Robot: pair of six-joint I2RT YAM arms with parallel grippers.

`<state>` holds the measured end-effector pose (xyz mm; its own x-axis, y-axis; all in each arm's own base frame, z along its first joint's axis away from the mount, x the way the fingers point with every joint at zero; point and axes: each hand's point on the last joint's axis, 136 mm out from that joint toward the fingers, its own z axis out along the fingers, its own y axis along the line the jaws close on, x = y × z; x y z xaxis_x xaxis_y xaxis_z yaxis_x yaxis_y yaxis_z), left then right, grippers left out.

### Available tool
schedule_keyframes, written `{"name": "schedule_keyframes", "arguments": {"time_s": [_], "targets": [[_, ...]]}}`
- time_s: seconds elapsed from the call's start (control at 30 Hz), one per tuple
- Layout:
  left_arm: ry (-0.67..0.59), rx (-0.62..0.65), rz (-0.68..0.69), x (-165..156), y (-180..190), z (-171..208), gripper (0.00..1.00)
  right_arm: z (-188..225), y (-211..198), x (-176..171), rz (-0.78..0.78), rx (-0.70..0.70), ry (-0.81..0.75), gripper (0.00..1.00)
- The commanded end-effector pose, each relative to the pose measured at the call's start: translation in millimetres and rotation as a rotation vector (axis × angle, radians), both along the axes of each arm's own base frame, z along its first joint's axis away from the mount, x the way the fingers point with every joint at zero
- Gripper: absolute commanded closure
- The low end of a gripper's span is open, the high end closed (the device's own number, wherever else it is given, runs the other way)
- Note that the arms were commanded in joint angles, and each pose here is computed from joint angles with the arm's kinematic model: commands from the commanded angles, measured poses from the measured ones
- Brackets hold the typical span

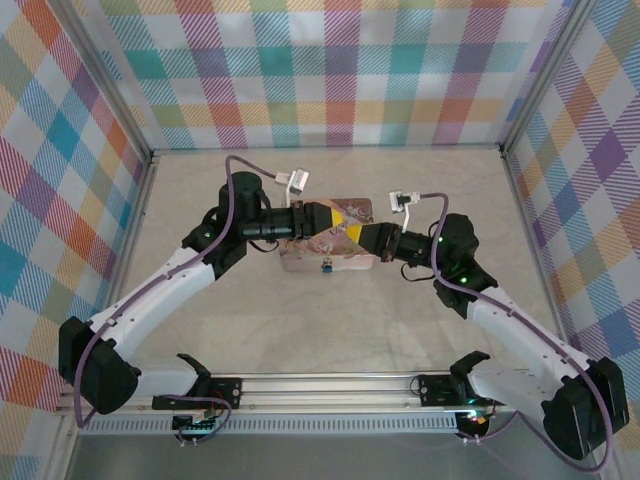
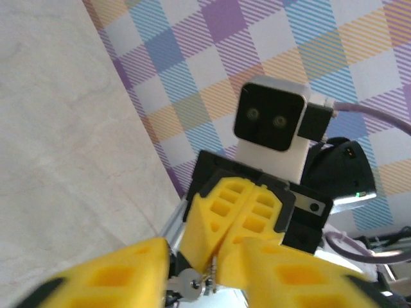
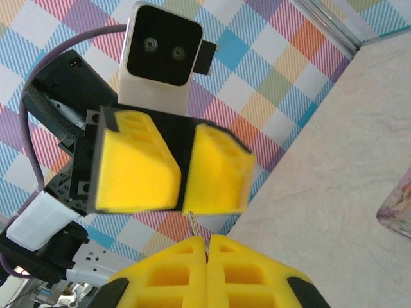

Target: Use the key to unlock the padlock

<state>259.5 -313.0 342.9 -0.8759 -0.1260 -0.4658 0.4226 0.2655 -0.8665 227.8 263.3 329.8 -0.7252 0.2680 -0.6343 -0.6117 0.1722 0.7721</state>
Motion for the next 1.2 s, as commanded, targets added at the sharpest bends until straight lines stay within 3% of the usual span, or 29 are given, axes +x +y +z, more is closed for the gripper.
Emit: {"name": "schedule_keyframes", "arguments": {"time_s": [0.0,0.07,0.37,0.53,0.77,0.97,1.17], "targets": [[-0.001,0.048,0.103,8.3,19.4,-7.5,0.49,9.0,-10.7,-0.2,-0.052,-0.031,-0.054,1.0],[0.011,0.115,0.166,12.5,29.9,-21.2,0.43,5.0,-18.6,2.7,-0.09,-0.061,-0.045,1.0],[0.151,0.554,0.498,39.4,98.4,-123.4,0.34,-37.8,-54.1,16.6,-0.288,-0.306,-0.009,1.0],[0.177,0.673,0.62,70.0,118.2,-155.6,0.33,-59.2,-63.6,18.4,-0.329,-0.383,0.008,1.0],[0.264,0.791,0.764,128.4,144.0,-199.6,0.31,-77.3,-71.5,15.5,-0.351,-0.436,0.028,1.0],[0.332,0.771,0.74,177.8,138.5,-232.0,0.28,-82.7,-78.8,11.5,-0.37,-0.472,0.024,1.0],[0.304,0.693,0.649,216.4,106.3,-230.6,0.27,-88.8,-84.0,7.6,-0.381,-0.494,0.031,1.0]]}}
